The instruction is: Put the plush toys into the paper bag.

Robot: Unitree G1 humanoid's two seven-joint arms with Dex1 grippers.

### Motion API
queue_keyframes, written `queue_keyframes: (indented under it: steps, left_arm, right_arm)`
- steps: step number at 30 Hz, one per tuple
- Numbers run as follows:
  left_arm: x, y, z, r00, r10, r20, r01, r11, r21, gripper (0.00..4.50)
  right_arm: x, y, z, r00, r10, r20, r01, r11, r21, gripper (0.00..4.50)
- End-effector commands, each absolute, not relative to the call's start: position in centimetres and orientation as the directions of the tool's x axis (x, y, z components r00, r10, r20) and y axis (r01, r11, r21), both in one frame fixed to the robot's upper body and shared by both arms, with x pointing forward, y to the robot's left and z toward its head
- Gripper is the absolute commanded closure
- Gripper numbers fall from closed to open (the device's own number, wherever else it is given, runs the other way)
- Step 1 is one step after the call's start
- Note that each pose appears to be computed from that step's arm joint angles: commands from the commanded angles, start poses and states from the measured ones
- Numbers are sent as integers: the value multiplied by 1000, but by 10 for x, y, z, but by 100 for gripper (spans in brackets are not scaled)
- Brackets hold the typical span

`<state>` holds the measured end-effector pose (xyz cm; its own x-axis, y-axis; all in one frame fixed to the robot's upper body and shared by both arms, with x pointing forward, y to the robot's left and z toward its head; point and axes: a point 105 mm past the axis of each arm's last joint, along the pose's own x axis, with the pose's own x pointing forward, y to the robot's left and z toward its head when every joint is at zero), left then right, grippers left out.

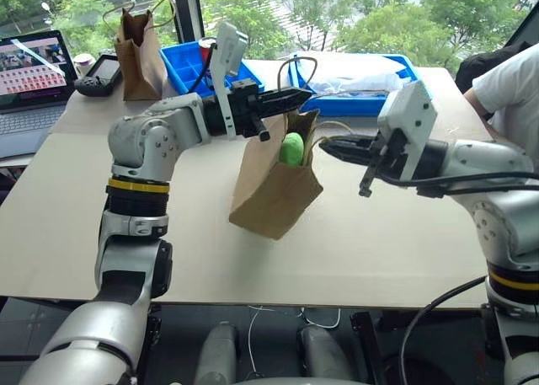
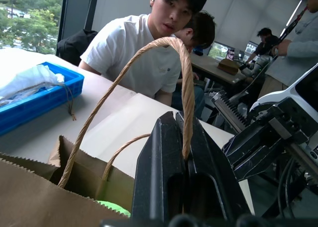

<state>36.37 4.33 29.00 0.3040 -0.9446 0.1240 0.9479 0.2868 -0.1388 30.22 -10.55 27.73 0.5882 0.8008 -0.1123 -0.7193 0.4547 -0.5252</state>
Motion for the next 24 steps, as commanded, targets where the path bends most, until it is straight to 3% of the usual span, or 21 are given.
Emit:
queue_keyframes:
  steps: [1, 6, 13, 20, 24]
  left_arm:
    - [367, 43, 311, 323, -930, 175, 946, 317, -63, 450]
    - [374, 43, 320, 346, -915, 208, 937, 346, -41, 450]
    - [374, 48, 310, 354, -920, 172, 935, 354, -31, 450]
    - [369, 58, 278, 351, -936, 36, 937, 350, -13, 450]
    - [364, 60, 273, 324, -946, 4, 946, 324, -18, 450]
  right_arm:
    - [300, -104, 297, 608, 791, -69, -655, 451, -606, 446]
    - [304, -110, 318, 653, 757, -34, -577, 467, -670, 446]
    - [302, -102, 313, 630, 774, -67, -604, 434, -668, 446]
    - [291, -85, 262, 548, 800, -245, -751, 341, -566, 446]
    - [295, -90, 258, 567, 783, -257, -747, 357, -561, 446]
